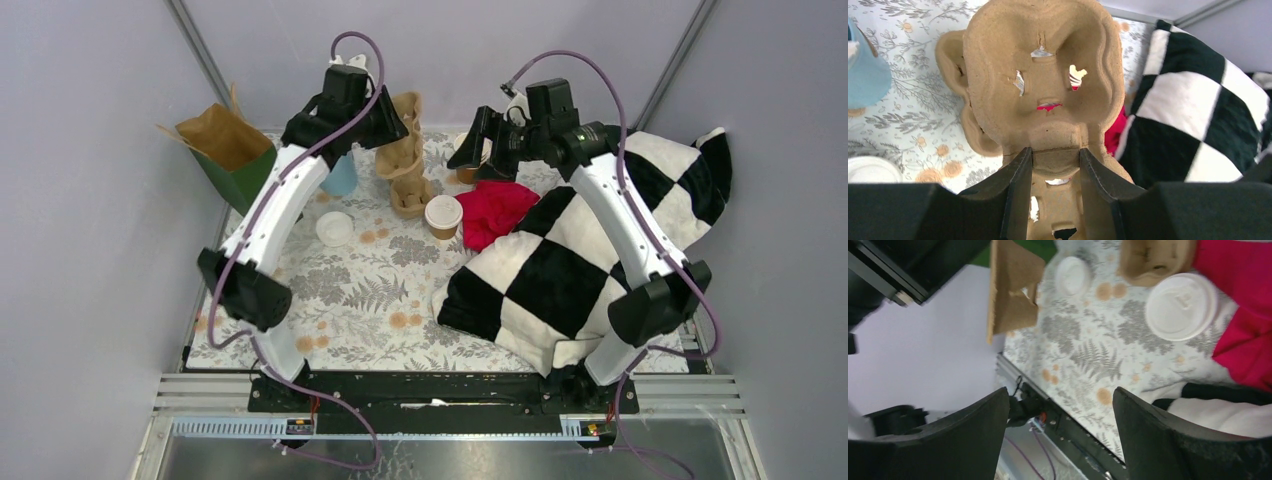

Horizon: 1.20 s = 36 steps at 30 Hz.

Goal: Pack the takeout coffee

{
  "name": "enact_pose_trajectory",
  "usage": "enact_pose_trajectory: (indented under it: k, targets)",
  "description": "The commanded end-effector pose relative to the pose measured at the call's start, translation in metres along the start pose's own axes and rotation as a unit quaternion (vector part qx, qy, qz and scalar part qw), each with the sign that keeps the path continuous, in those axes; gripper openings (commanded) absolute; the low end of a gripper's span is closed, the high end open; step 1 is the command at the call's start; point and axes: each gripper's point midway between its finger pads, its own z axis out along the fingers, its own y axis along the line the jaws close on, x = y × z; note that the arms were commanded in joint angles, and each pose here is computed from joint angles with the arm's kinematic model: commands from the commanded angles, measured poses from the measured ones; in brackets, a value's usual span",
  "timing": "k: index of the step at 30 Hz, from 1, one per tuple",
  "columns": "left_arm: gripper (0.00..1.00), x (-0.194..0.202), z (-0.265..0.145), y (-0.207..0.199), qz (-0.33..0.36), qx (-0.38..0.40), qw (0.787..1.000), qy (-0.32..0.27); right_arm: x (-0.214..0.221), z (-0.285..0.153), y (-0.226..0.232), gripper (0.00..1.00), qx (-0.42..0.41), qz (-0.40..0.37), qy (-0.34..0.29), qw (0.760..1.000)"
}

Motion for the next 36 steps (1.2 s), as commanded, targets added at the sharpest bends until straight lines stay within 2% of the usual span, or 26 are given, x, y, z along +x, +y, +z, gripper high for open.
enact_pose_trajectory:
  k: [1, 4, 7, 10, 17, 20, 22, 24, 25, 26, 27, 29, 31, 33, 36]
  targets:
    - [0.00, 0.011, -0.043, -0.023, 0.006, 0.007, 1.000, -0.025, 0.013, -0.018, 0.043, 0.82, -0.086, 0.006, 0.003, 0.996]
    - [0.00, 0.023, -0.049, -0.031, 0.017, 0.001, 1.000, -0.027, 0.008, -0.015, 0.053, 0.82, -0.089, -0.002, -0.021, 0.996]
    - [0.00, 0.030, -0.055, -0.038, 0.030, -0.003, 0.999, -0.027, 0.009, -0.009, 0.062, 0.80, -0.092, -0.009, -0.020, 0.996]
    - [0.00, 0.035, -0.055, -0.041, 0.036, -0.008, 0.999, -0.022, 0.020, -0.002, 0.069, 0.72, -0.094, -0.017, -0.007, 0.995]
    - [0.00, 0.036, -0.064, -0.047, 0.037, -0.003, 0.999, -0.026, 0.029, 0.016, 0.052, 0.39, -0.060, -0.001, -0.009, 0.998]
    - [0.00, 0.036, -0.066, -0.050, 0.032, 0.004, 0.999, -0.023, 0.029, 0.021, 0.055, 0.29, -0.078, 0.007, -0.006, 0.997]
    - [0.00, 0.036, -0.067, -0.053, 0.031, 0.011, 0.999, -0.020, 0.028, 0.024, 0.061, 0.17, -0.100, 0.013, -0.004, 0.995]
    - [0.00, 0.035, -0.070, -0.057, 0.032, 0.017, 0.999, -0.018, 0.028, 0.025, 0.064, 0.01, -0.108, 0.015, -0.004, 0.994]
    - [0.00, 0.035, -0.070, -0.057, 0.033, 0.016, 0.999, -0.015, 0.027, 0.025, 0.063, 0.00, -0.108, 0.016, -0.007, 0.994]
    - [0.06, 0.033, -0.072, -0.058, 0.034, 0.018, 0.999, -0.014, 0.026, 0.024, 0.062, 0.00, -0.111, 0.018, -0.010, 0.994]
    - [0.20, 0.029, -0.077, -0.060, 0.037, 0.021, 0.999, -0.017, 0.025, 0.020, 0.064, 0.00, -0.117, 0.018, -0.015, 0.993]
    - [0.54, 0.024, -0.086, -0.062, 0.036, 0.030, 0.999, -0.018, 0.022, 0.015, 0.063, 0.00, -0.129, 0.025, -0.020, 0.991]
    - [0.75, 0.017, -0.099, -0.063, 0.024, 0.046, 0.998, -0.022, 0.018, 0.009, 0.060, 0.00, -0.135, 0.029, -0.029, 0.990]
    - [0.88, 0.011, -0.113, -0.057, 0.001, 0.048, 0.998, -0.027, 0.015, 0.002, 0.059, 0.00, -0.143, 0.026, -0.035, 0.989]
    - [0.90, 0.021, -0.120, -0.042, -0.048, 0.051, 0.998, 0.007, 0.011, -0.009, 0.062, 0.00, -0.157, 0.014, -0.047, 0.986]
